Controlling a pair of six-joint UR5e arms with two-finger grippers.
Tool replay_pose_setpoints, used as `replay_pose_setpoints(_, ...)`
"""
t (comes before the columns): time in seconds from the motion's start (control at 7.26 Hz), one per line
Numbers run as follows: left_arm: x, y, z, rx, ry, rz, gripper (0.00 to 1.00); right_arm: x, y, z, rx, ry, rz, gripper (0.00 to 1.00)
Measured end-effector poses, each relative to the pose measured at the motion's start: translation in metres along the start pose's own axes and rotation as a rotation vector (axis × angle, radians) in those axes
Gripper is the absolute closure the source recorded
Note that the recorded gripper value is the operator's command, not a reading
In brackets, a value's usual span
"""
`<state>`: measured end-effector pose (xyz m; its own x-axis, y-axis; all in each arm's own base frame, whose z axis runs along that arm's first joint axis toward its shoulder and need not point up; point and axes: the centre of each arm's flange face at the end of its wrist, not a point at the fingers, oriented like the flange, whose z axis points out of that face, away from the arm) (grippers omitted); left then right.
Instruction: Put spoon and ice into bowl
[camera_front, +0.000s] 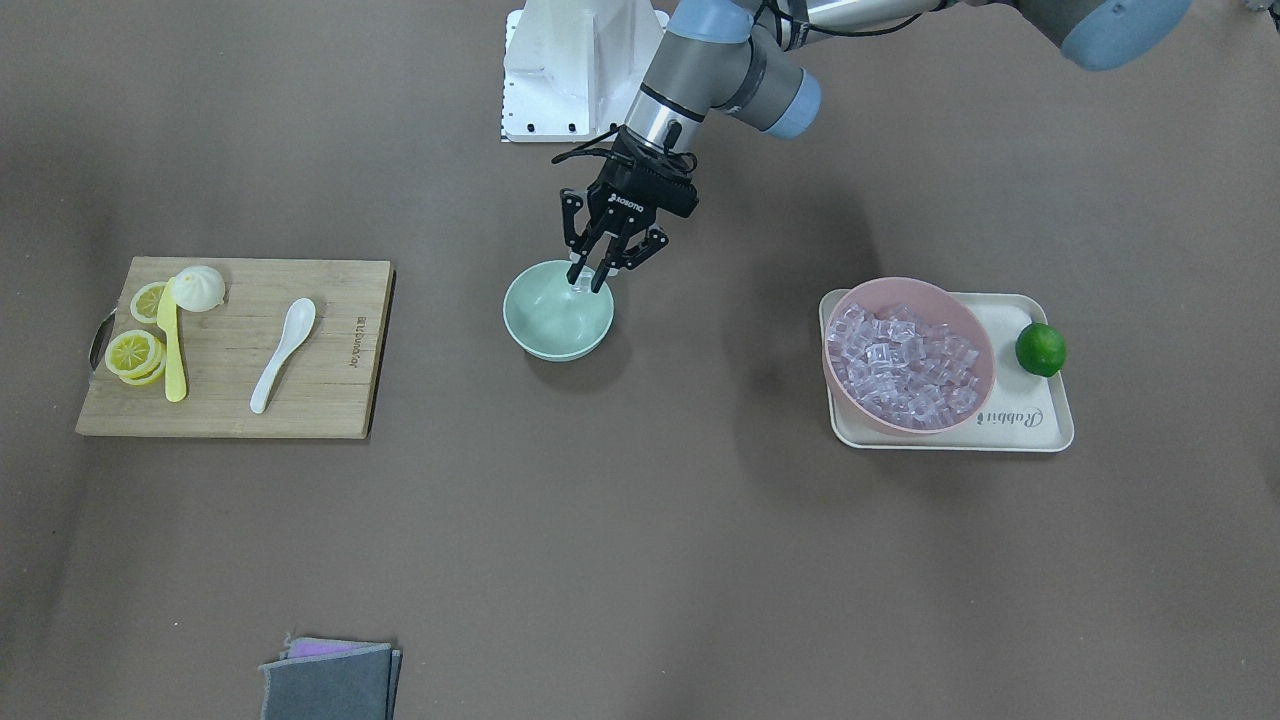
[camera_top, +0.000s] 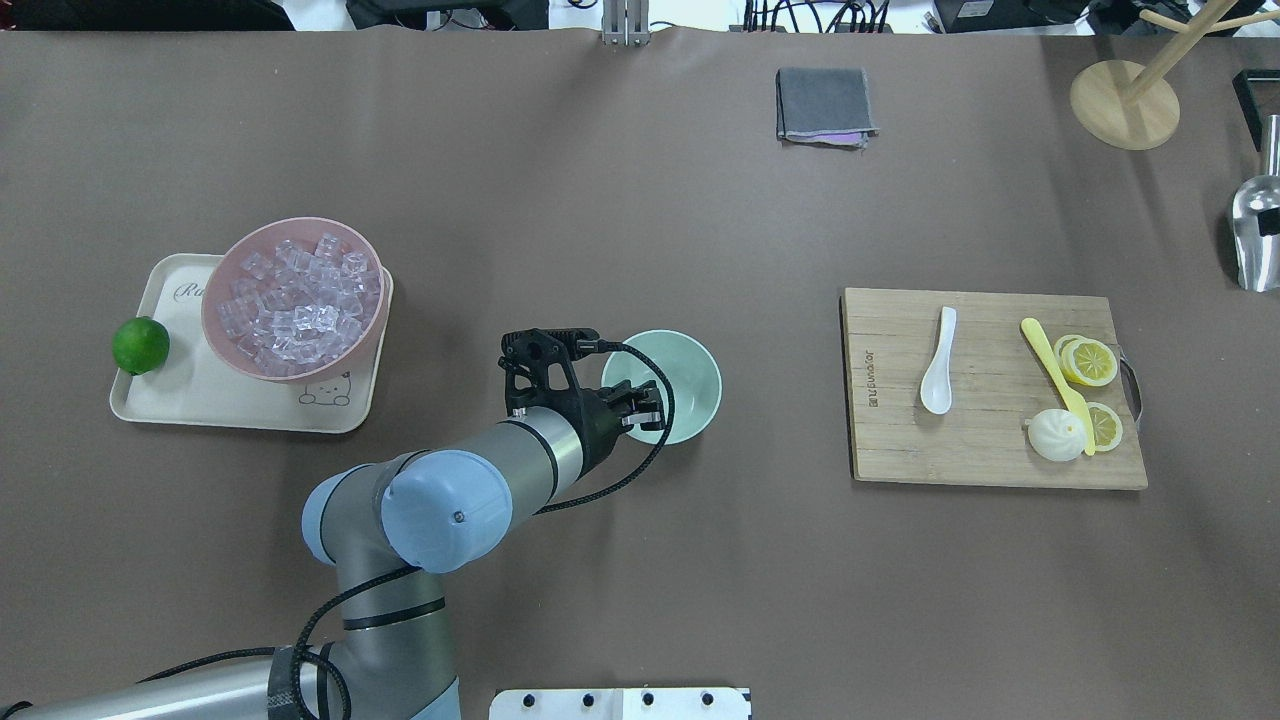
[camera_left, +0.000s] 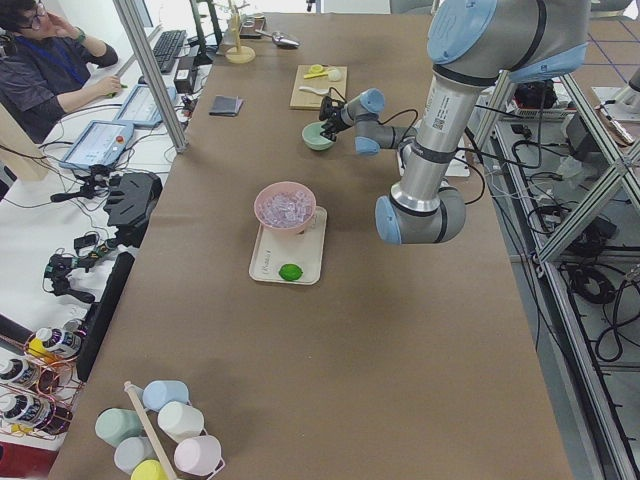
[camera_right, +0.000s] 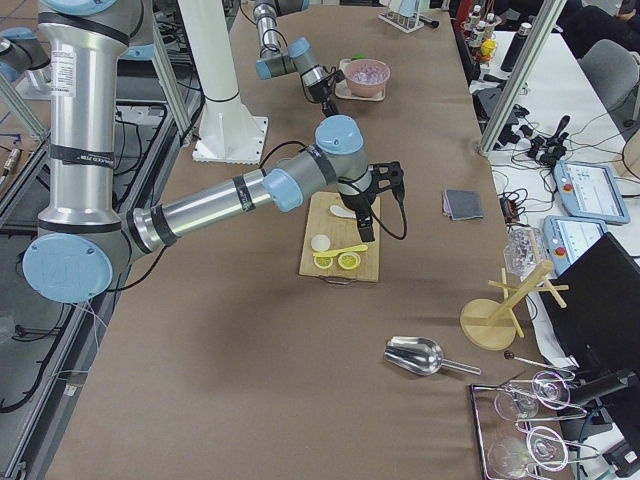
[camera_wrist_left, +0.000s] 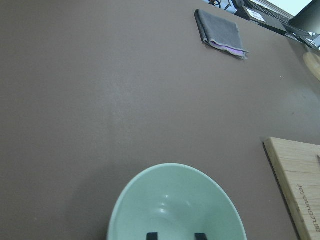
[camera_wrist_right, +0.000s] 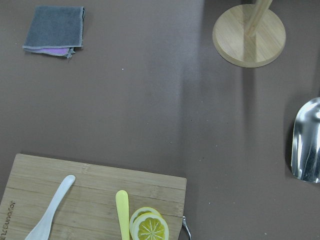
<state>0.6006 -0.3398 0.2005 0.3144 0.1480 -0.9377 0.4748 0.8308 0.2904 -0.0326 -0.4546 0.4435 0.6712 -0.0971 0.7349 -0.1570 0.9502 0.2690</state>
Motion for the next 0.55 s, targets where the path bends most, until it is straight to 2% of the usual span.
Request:
replay_pose_setpoints(0.14,0.0012,0.0015,0.0021,0.000,-0.001,0.000,0.18,-0.0002,0.0002,0.0003,0.000,-0.001,-0.001,0.00)
replay_pose_setpoints(0.28,0.0042,0.0010,0.0021,0.002,0.005,-0.002,0.02,-0.0005,0.0004,0.0006,0.000,-0.001,-0.002,0.00)
replay_pose_setpoints(0.55,0.0072,-0.0022,0.0004,0.024,0.007,0.000,0.02,-0.0019,0.0009,0.0019,-0.003,-0.002,-0.003,0.00)
